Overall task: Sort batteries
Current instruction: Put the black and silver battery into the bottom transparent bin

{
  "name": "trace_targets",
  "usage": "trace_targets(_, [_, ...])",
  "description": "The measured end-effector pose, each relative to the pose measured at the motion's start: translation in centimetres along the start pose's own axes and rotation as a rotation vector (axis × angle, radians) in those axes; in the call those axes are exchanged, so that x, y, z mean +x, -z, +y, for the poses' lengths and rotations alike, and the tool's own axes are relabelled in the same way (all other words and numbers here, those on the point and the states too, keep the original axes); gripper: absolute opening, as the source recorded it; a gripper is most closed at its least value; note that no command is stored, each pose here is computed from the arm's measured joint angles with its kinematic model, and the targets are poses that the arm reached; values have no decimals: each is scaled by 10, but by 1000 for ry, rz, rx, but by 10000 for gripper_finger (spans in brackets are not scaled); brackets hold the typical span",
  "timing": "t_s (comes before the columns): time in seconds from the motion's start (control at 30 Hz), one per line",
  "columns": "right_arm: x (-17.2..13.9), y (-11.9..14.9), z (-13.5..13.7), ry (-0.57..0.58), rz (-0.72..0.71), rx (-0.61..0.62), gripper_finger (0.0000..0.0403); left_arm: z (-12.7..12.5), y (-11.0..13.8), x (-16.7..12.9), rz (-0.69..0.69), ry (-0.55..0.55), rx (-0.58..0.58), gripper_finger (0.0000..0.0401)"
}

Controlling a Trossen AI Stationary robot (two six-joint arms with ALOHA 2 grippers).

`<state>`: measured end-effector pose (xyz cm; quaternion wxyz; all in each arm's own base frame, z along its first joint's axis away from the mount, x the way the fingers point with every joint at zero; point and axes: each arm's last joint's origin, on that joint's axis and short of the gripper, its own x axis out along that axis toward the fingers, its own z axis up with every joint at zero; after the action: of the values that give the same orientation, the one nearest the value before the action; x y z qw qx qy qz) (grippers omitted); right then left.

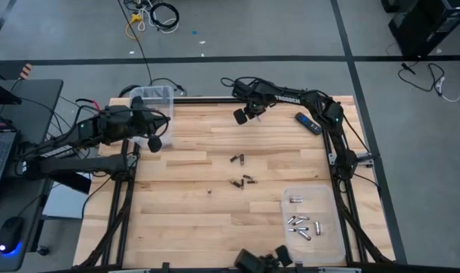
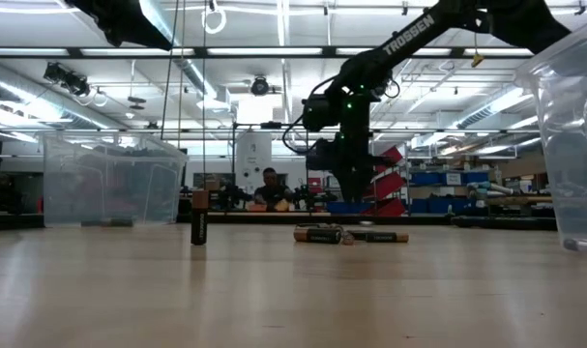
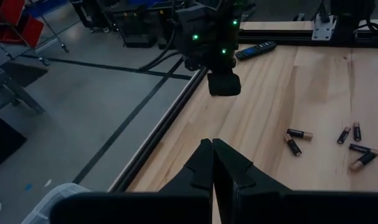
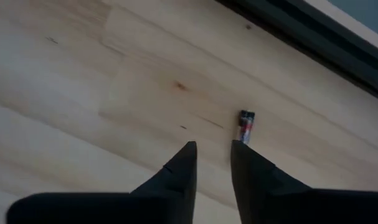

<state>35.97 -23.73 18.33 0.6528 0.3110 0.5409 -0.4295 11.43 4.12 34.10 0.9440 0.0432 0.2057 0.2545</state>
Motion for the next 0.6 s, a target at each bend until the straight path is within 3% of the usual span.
trace_targets(0.23, [5, 4, -9, 63, 38, 26, 115, 0, 1, 0, 7, 1, 3, 4])
trace_targets(0.6, [8, 2, -22, 108, 56, 81, 117, 0, 4, 0, 35, 3, 11, 4])
